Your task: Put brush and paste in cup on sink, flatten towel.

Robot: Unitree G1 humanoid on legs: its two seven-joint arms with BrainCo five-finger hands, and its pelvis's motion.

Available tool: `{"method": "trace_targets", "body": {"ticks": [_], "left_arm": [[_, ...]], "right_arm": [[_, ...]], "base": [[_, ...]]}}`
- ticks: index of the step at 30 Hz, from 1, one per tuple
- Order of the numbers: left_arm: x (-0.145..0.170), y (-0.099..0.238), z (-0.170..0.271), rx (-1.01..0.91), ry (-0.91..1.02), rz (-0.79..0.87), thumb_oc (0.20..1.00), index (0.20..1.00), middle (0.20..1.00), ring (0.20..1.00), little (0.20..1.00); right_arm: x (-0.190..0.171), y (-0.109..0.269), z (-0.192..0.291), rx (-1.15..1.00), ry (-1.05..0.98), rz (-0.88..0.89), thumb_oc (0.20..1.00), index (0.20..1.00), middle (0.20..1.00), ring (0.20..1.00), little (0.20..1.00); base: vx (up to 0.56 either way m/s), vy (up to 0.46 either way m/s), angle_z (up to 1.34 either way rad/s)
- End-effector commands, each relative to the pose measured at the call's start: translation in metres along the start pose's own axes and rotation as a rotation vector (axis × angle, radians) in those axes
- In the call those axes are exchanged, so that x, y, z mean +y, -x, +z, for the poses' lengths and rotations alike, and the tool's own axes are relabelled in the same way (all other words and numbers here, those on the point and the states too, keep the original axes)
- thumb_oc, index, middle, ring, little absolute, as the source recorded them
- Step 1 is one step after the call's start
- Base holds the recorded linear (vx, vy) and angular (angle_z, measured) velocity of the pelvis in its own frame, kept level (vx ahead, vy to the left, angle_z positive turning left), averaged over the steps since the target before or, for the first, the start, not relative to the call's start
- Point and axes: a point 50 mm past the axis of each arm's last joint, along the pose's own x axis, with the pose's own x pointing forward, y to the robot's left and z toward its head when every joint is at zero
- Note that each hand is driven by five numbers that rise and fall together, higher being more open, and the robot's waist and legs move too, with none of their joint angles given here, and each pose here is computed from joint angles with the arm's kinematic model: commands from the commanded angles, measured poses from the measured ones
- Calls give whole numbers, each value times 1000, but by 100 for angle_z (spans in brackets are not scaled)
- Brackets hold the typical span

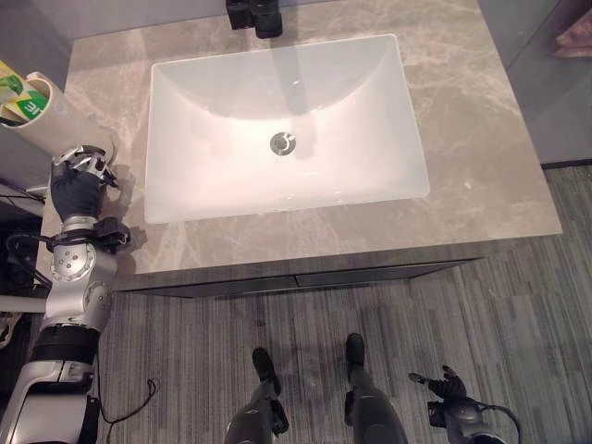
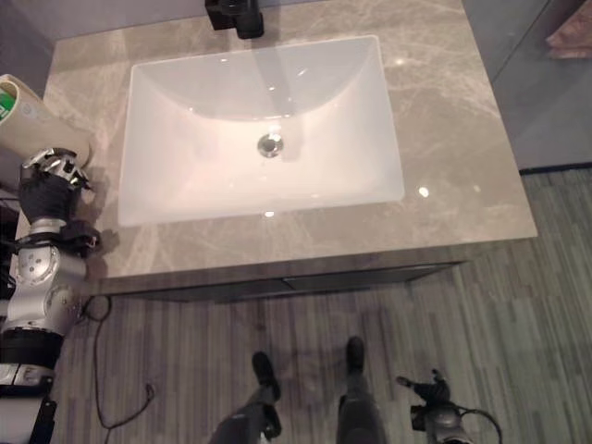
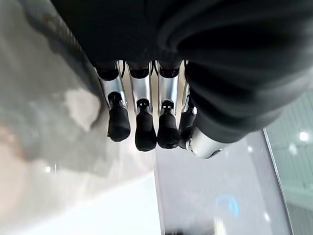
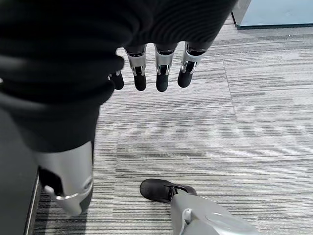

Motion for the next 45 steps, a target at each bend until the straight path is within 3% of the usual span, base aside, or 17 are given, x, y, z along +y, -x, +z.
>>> {"method": "trace_targets", "body": {"ticks": [1, 5, 10, 24, 32, 45], "left_arm": [[2, -4, 26, -124, 8, -21, 200, 200, 200, 200, 200], [1, 20, 21, -114, 13, -100, 200, 200, 200, 200, 200], [25, 27, 17, -92, -20, -24, 200, 200, 200, 200, 200], [64, -13, 52, -179, -129, 192, 200, 200, 200, 200, 200], [81, -18, 55, -157, -173, 256, 200, 200, 200, 200, 200], [72, -45, 67, -143, -217, 280, 200, 200, 200, 200, 200]], "right_arm": [[-1, -1, 6, -15, -33, -17, 1000, 1000, 1000, 1000, 1000], [-4, -2, 8, -16, -30, -23, 1000, 1000, 1000, 1000, 1000], [-7, -3, 13, -38, -24, -23, 1000, 1000, 1000, 1000, 1000], [-4, -3, 18, -67, -8, -9, 1000, 1000, 1000, 1000, 1000], [3, -2, 24, -95, 6, 18, 1000, 1000, 1000, 1000, 1000], [7, -1, 26, -118, 17, 31, 1000, 1000, 1000, 1000, 1000]], "base": [[0, 0, 0], [0, 0, 0], [0, 0, 0], [14, 15, -3], [13, 15, -9], [3, 3, -1]]}}
